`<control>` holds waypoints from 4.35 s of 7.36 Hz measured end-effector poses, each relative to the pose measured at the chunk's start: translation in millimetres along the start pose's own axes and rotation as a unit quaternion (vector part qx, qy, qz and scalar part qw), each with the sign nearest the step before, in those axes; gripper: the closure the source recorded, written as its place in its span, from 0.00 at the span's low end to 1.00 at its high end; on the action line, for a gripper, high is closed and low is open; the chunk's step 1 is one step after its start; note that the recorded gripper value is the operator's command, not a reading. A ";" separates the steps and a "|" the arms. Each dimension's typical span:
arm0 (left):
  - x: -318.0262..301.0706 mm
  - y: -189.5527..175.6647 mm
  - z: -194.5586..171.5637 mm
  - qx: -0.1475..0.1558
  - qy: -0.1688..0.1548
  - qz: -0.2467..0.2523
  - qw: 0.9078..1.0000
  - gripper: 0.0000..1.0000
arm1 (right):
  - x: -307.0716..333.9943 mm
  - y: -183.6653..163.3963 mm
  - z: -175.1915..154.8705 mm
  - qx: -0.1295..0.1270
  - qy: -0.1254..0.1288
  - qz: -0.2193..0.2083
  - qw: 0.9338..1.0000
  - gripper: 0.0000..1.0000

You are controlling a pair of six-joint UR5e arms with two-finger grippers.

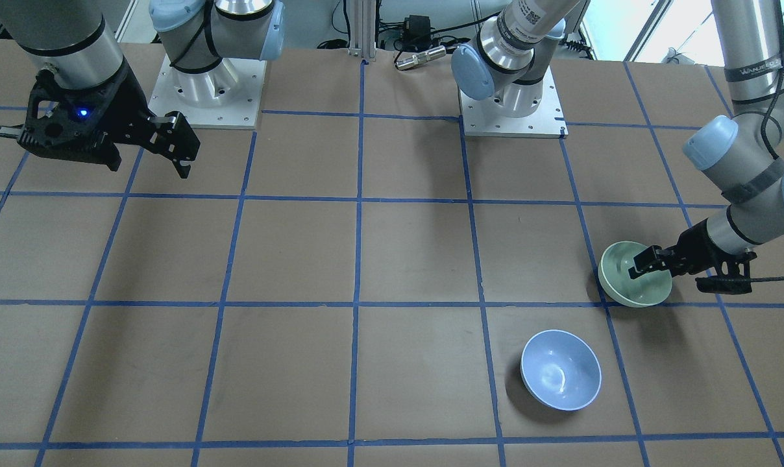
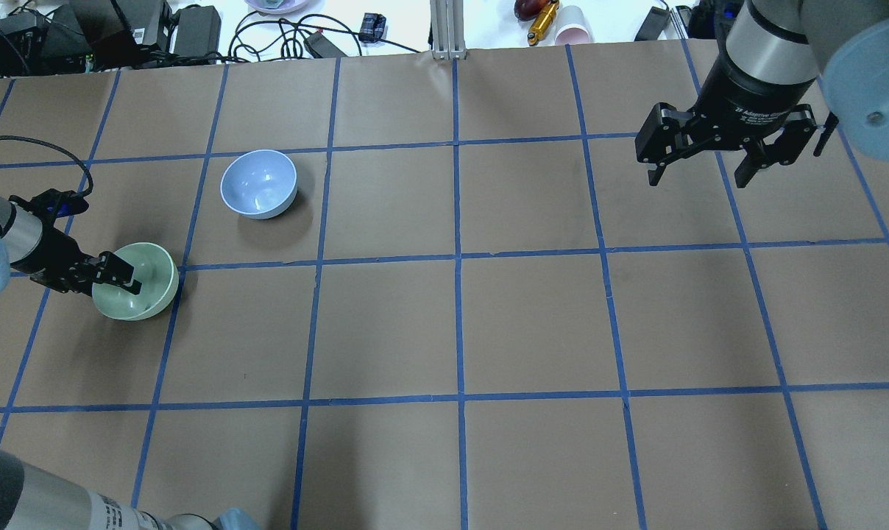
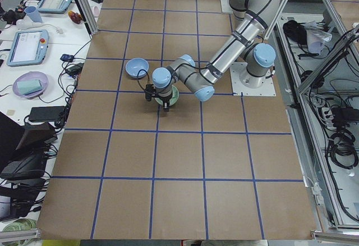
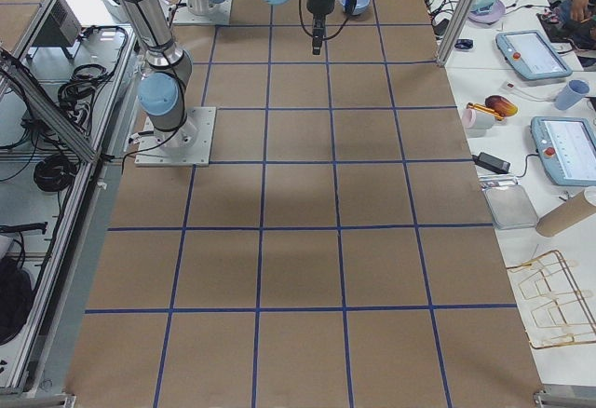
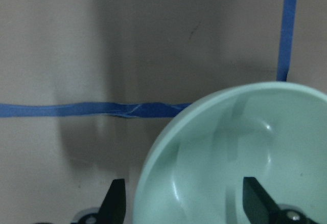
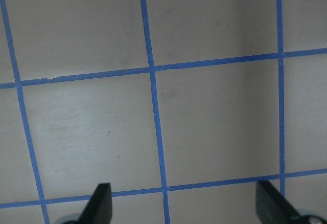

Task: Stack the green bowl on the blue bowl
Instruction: 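Lower the left gripper onto the green bowl rim and grasp it, then lift the green bowl with the left gripper and carry it over the blue bowl, then lower the green bowl into the blue bowl and open the left gripper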

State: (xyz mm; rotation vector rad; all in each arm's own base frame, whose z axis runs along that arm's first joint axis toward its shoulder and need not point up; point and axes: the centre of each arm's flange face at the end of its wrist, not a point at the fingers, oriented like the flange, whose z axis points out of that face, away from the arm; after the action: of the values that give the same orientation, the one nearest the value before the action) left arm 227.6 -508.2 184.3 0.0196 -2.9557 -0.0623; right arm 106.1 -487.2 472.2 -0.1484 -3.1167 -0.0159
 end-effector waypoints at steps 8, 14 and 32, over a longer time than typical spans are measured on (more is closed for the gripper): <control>5.2 -4.1 -43.6 0.035 0.013 0.008 0.999 1.00 | 0.0 0.0 0.0 0.000 0.000 0.000 1.000 0.00; 68.4 -78.9 -112.7 0.050 0.075 -0.054 0.995 1.00 | 0.0 0.0 0.0 0.000 0.000 0.000 1.000 0.00; 150.9 -167.8 -26.9 0.016 0.080 -0.120 0.989 0.33 | 0.0 0.0 0.0 0.000 0.000 0.000 1.000 0.00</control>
State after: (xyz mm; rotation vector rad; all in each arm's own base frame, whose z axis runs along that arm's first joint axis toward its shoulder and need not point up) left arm 85.9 -679.5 231.2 0.3683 -2.7789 -0.0450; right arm 106.1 -487.2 472.2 -0.1484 -3.1166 -0.0159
